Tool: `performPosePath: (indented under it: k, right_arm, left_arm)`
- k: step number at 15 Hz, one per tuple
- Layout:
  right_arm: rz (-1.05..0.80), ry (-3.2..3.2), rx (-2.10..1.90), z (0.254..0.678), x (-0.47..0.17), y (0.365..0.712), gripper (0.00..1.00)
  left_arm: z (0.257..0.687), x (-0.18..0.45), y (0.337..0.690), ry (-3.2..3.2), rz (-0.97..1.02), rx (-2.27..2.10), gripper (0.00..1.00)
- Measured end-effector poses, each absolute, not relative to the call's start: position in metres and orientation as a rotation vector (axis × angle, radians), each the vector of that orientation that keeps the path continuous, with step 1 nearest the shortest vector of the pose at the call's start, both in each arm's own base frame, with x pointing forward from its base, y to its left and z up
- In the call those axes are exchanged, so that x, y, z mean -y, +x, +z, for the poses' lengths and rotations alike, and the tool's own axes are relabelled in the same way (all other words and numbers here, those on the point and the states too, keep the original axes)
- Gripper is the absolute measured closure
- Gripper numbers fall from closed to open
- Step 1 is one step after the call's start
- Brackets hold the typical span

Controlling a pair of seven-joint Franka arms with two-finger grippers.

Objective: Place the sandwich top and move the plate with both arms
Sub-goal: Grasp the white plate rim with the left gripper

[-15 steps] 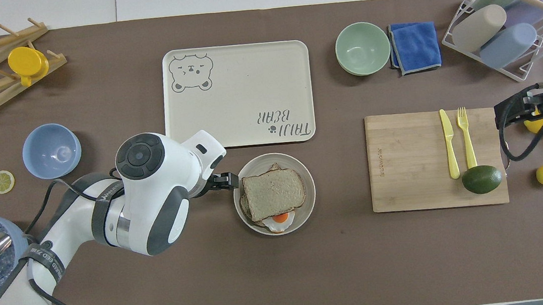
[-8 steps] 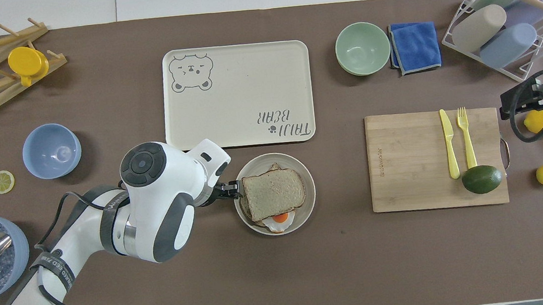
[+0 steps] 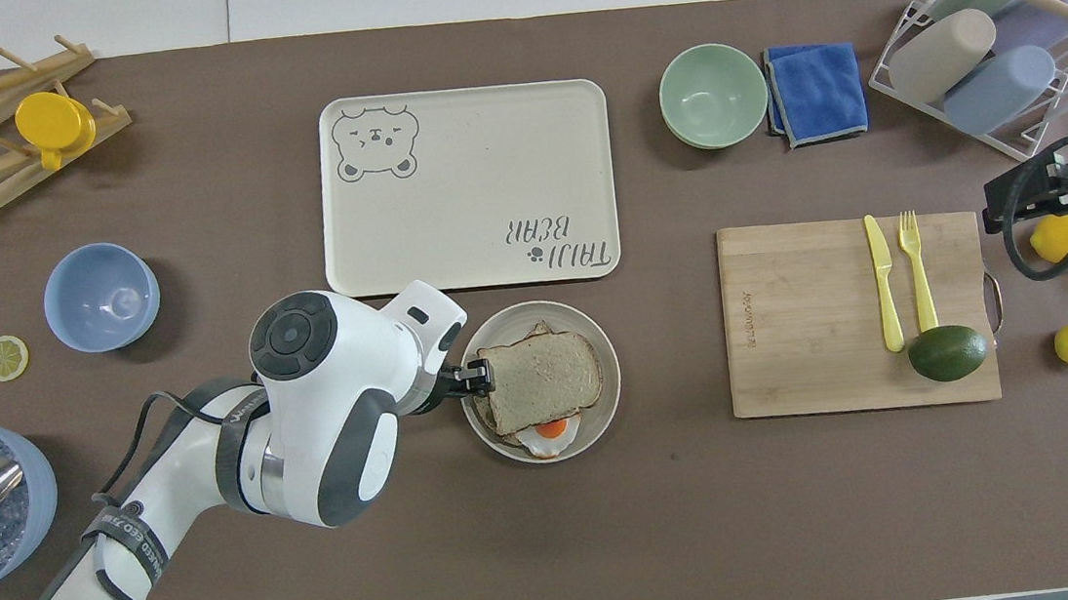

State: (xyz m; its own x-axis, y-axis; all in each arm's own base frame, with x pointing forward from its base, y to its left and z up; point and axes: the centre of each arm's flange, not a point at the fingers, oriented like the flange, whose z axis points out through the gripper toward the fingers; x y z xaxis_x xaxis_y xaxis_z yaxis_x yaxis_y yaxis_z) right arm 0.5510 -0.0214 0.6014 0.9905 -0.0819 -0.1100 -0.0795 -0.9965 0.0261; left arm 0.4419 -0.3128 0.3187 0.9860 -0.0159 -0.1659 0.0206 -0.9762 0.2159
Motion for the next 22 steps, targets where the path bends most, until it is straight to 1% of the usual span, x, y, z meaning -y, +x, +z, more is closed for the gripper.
performPosePath:
  k: [1,2,3,4,5,6,12,13,14,15,16,18,19,20,21,22]
  right_arm:
    - [-0.169,3.119,0.117,0.603,0.024,0.551,0.00]
    - [-0.158,3.131,0.109,0.604,0.027,0.552,0.00]
    - [-0.140,3.139,0.105,0.606,0.030,0.553,0.00]
    - [-0.127,3.144,0.105,0.608,0.032,0.553,0.00]
    - [-0.120,3.145,0.105,0.610,0.032,0.553,0.00]
    - [-0.117,3.145,0.103,0.611,0.032,0.554,0.00]
    - [-0.114,3.144,0.131,0.611,0.038,0.553,0.00]
    - [-0.113,3.144,0.132,0.611,0.038,0.553,0.00]
    - [-0.113,3.144,0.132,0.611,0.037,0.553,0.00]
    - [-0.113,3.144,0.132,0.611,0.037,0.553,0.00]
    - [-0.113,3.144,0.133,0.611,0.038,0.553,0.00]
    - [-0.113,3.144,0.146,0.611,0.041,0.553,0.00]
    - [-0.112,3.143,0.163,0.612,0.046,0.553,0.00]
    - [-0.112,3.142,0.181,0.612,0.052,0.552,0.00]
    - [-0.111,3.142,0.194,0.612,0.057,0.551,0.00]
    - [-0.112,3.142,0.200,0.612,0.059,0.551,0.00]
  left_arm:
    - [0.319,0.313,0.442,2.907,-0.248,-0.015,0.48]
    - [0.319,0.313,0.442,2.900,-0.250,-0.026,0.52]
    - [0.319,0.313,0.443,2.895,-0.249,-0.037,0.52]
    - [0.319,0.313,0.443,2.893,-0.244,-0.047,0.57]
    - [0.318,0.312,0.443,2.892,-0.240,-0.058,0.57]
    - [0.317,0.312,0.443,2.891,-0.232,-0.067,0.62]
    - [0.311,0.309,0.440,2.891,-0.226,-0.090,0.67]
    - [0.311,0.309,0.440,2.889,-0.225,-0.092,0.72]
    - [0.311,0.309,0.441,2.887,-0.225,-0.096,0.72]
    - [0.311,0.309,0.441,2.885,-0.224,-0.099,0.78]
    - [0.311,0.309,0.440,2.883,-0.224,-0.101,0.79]
    - [0.311,0.311,0.439,2.881,-0.226,-0.100,0.87]
    - [0.311,0.312,0.438,2.881,-0.226,-0.096,0.87]
    - [0.310,0.313,0.437,2.882,-0.227,-0.092,0.91]
    - [0.310,0.313,0.437,2.882,-0.228,-0.092,0.91]
    - [0.310,0.314,0.436,2.881,-0.229,-0.092,0.96]
